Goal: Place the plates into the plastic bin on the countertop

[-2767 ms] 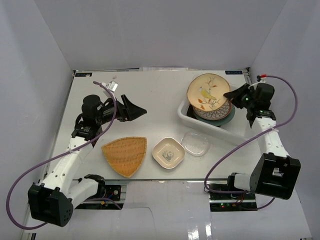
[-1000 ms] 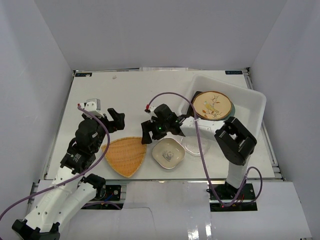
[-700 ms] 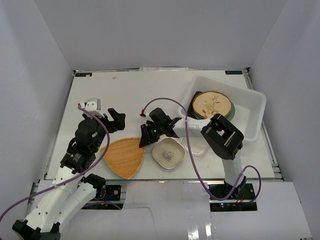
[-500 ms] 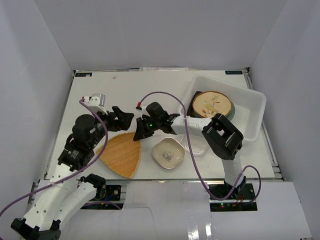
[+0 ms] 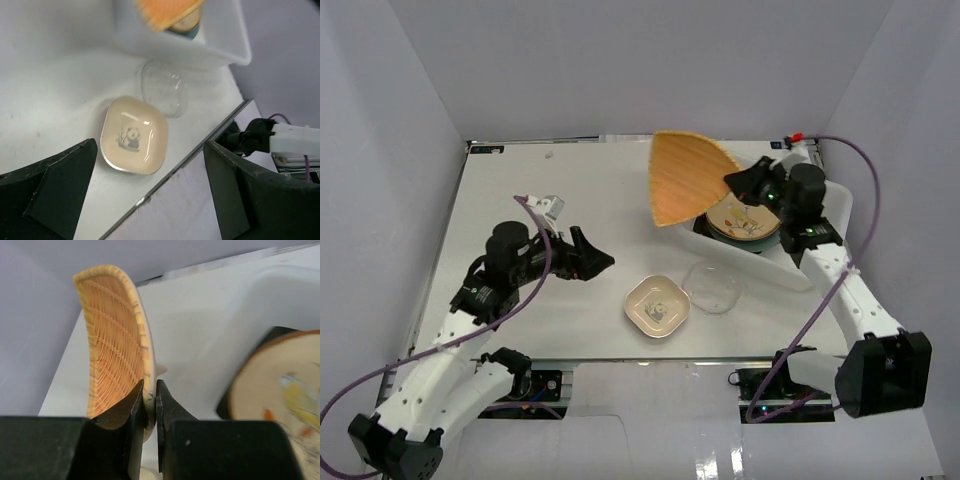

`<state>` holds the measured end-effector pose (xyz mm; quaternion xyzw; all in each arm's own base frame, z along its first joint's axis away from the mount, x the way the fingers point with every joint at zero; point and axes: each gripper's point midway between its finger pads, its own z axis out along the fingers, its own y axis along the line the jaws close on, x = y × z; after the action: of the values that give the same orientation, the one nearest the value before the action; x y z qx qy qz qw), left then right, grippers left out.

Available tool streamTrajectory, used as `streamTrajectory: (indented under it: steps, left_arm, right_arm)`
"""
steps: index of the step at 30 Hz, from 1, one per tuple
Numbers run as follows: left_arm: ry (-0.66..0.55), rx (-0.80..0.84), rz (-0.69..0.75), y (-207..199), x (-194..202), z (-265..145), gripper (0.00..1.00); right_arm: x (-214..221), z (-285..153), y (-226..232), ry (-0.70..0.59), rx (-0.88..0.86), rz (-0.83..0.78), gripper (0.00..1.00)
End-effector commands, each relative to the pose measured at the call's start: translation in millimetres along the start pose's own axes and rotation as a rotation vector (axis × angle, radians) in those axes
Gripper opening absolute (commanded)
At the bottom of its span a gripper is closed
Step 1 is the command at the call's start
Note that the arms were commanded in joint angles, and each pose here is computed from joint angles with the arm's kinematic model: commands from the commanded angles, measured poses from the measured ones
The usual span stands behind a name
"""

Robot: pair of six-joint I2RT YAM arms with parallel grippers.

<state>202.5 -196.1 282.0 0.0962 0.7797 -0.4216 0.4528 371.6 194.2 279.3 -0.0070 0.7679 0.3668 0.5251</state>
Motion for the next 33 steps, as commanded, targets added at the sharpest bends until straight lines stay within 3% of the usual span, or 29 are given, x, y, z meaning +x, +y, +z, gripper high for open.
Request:
streamTrajectory:
  steps: [1,6,12,14,17,20,23,27,32,33]
  left_arm:
    - [0.186,-0.092,-0.148,39,59,23,0.98]
    - [0.23,-0.138,-0.23,61,94,50,0.98]
    - [0.329,-0.229,-0.222,83,142,75,0.98]
    - [0.364,-0.249,-0.217,89,156,83,0.97]
    - [0.387,-0.261,-0.202,92,166,91,0.9]
    - [0.413,-0.303,-0.197,104,179,96,0.84]
    - [0.387,-0.322,-0.19,107,178,101,0.72]
    - [0.399,-0.313,-0.178,104,184,110,0.66]
    - [0.451,-0.306,-0.143,101,201,115,0.62]
    - [0.464,-0.307,-0.14,101,205,115,0.56]
  right_arm:
    - [-21,-38,-60,-0.11,0.135,0.08,0.08]
    - [-32,-88,-154,-0.208,0.365,0.182,0.08]
    - [-15,-93,-193,-0.166,0.463,0.217,0.12]
    - [-14,-93,-193,-0.158,0.464,0.205,0.38]
    - [-15,-99,-182,-0.149,0.447,0.183,0.65]
    - [-12,-108,-158,-0.146,0.397,0.147,0.8]
    - [2,-113,-121,-0.144,0.325,0.108,0.8]
    - [84,-121,-85,-0.028,0.266,0.13,0.76]
    - [159,-151,-108,0.057,0.394,0.215,0.68]
    - [167,-154,-114,0.064,0.42,0.224,0.68]
